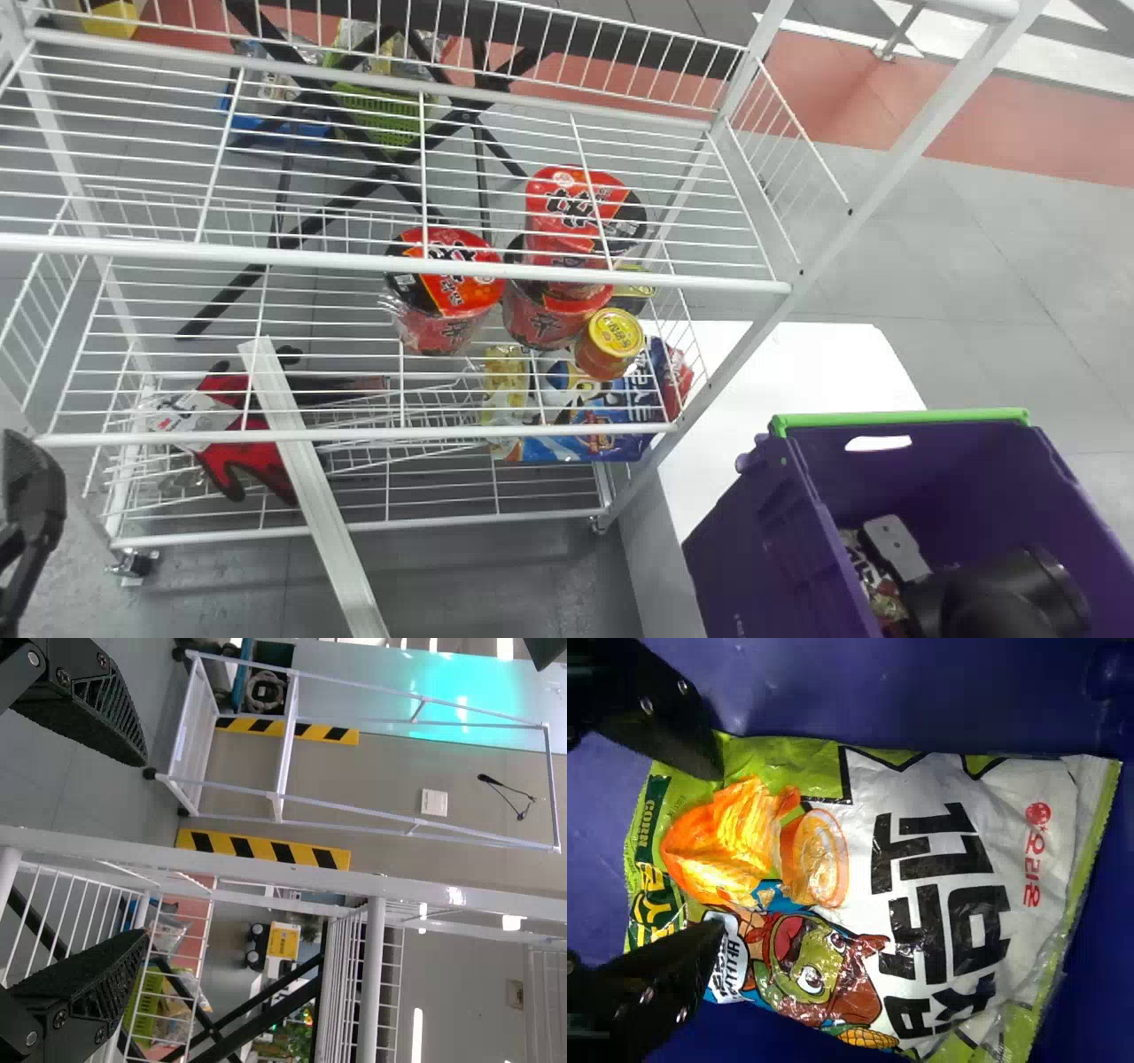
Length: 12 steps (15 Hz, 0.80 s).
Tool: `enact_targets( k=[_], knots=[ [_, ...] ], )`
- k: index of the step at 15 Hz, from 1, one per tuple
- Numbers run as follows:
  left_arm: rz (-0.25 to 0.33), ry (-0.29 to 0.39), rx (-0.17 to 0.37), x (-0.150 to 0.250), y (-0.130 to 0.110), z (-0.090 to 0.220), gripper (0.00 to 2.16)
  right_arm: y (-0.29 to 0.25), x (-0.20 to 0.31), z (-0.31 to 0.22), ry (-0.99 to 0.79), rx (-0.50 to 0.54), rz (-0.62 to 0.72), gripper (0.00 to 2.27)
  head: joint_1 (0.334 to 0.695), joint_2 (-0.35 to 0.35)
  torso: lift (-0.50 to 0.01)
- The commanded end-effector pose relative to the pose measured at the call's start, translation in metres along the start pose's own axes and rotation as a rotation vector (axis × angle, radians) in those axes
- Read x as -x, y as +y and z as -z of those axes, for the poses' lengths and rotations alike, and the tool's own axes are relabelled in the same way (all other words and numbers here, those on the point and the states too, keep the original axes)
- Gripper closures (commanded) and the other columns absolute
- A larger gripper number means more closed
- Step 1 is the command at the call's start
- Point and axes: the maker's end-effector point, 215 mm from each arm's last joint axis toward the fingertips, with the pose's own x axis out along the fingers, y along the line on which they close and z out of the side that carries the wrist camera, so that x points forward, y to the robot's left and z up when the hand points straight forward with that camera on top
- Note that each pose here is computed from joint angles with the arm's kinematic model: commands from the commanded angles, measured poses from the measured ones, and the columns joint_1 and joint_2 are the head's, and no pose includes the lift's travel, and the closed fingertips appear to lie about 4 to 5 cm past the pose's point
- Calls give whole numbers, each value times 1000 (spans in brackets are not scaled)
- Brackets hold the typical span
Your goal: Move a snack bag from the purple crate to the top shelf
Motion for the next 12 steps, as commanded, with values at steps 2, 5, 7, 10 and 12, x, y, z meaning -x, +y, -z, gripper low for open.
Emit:
enact_targets(
  k=[2, 5, 7, 10, 12],
  knots=[
    [-2, 1, -1, -2, 1, 2, 147, 9, -6, 0, -12, -4, -3, 316, 695, -350, -454],
    [-1, -5, -1, -3, 1, 1, 147, 15, -9, 1, -21, -10, -7, 323, 695, -350, -453],
    [-2, -3, -3, -4, 3, 3, 147, 17, -9, 0, -27, -17, -14, 586, 695, -350, -453],
    [-3, -3, -4, -5, 4, 4, 147, 18, -11, 0, -38, -31, -12, 765, 695, -350, -453],
    [-2, -7, -4, -6, 4, 3, 147, 21, -11, -2, -43, -43, -21, 1146, 695, -350, -453]
  ],
)
